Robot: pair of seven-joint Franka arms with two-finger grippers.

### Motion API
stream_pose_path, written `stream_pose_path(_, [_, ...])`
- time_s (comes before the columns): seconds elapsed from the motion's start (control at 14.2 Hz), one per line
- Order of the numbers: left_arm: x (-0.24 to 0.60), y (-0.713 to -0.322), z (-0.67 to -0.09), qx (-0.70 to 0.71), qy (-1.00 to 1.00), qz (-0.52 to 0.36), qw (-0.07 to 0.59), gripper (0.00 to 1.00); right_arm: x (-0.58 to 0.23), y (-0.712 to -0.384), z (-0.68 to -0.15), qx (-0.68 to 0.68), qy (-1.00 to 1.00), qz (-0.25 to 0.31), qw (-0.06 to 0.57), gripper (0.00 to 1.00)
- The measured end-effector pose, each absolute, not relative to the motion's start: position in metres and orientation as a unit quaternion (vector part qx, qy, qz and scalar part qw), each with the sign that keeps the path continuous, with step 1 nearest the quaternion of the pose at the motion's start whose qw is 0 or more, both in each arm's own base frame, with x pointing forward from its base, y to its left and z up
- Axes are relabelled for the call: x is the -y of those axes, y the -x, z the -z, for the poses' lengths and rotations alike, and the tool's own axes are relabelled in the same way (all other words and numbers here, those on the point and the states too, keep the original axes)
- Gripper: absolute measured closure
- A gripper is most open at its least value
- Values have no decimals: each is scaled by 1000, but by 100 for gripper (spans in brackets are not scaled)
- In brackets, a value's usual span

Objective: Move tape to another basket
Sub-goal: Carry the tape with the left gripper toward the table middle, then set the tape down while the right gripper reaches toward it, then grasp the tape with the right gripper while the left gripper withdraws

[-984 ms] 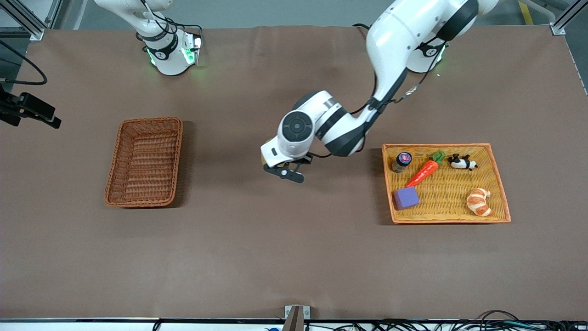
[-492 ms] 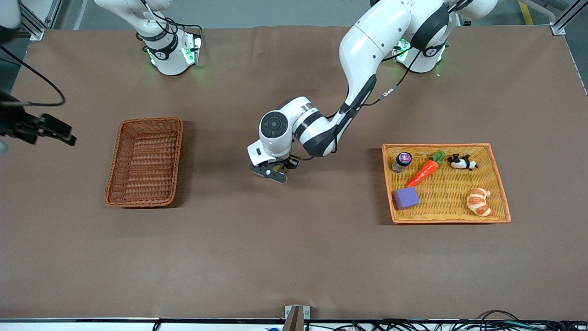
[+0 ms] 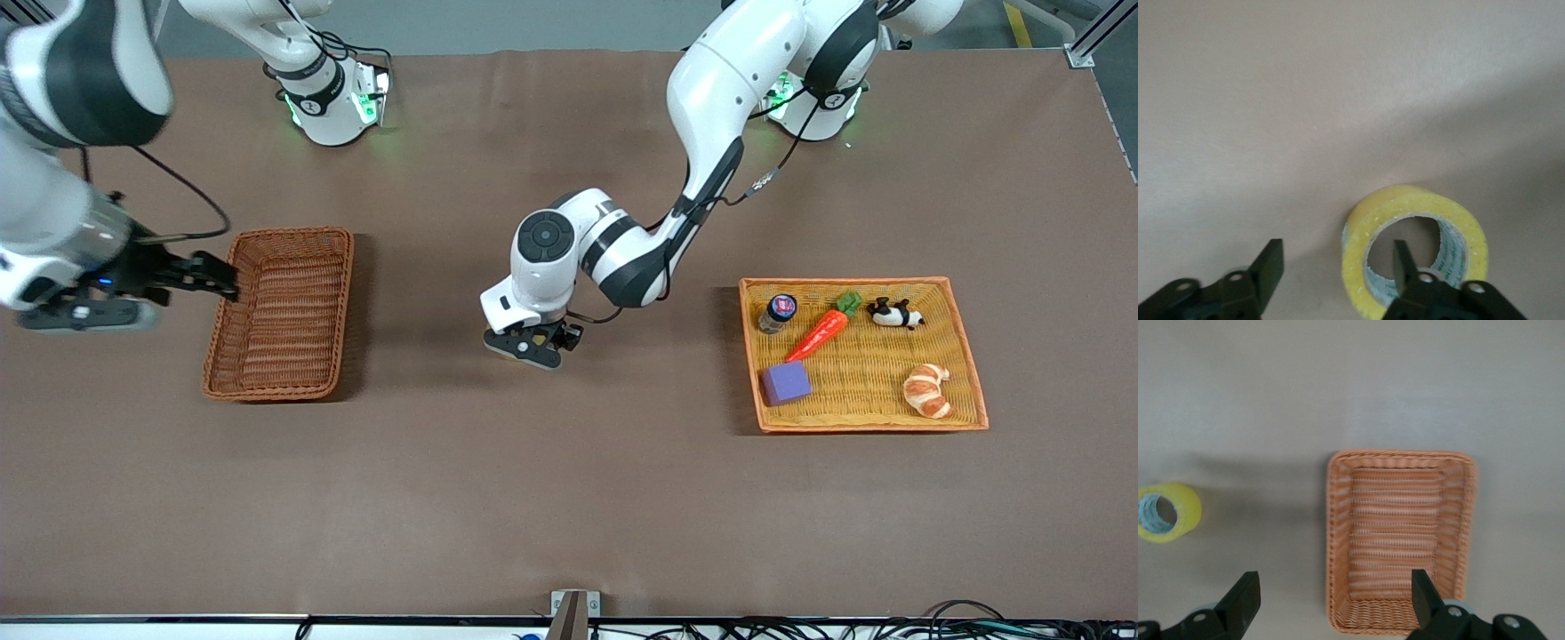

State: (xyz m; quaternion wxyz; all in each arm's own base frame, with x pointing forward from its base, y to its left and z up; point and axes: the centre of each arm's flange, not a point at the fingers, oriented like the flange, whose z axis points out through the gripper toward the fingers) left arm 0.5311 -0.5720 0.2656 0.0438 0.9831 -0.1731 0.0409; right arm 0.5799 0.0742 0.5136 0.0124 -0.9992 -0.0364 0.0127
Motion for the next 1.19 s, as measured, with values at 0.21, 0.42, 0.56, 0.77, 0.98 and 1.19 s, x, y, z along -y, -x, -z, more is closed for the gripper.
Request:
stream_pose_path(0.21, [530,-558,-333,143,-989,-31,27,0,-141,-569,-476,44,999,-7,12,0])
stream_pose_path(0.42, [444,-601,-411,89,-994,-51,32,0,-222,-554,-431,32,999,-12,10,0])
stream_pose_path(0.56, [378,-615,-455,56,-996,-65,33,0,-283,-540,-395,20,1000,-11,10,0])
stream_pose_path(0.77, [292,-615,-511,29,-995,-88,30,0,-359,-514,-335,22,1000,-3,13,0])
stream_pose_path(0.98, [226,-609,-549,11,-994,-107,26,0,-384,-505,-284,34,999,-6,9,0])
stream_pose_path(1.19, [179,-595,-583,12,-994,-107,15,0,-383,-507,-247,37,999,-8,1,0])
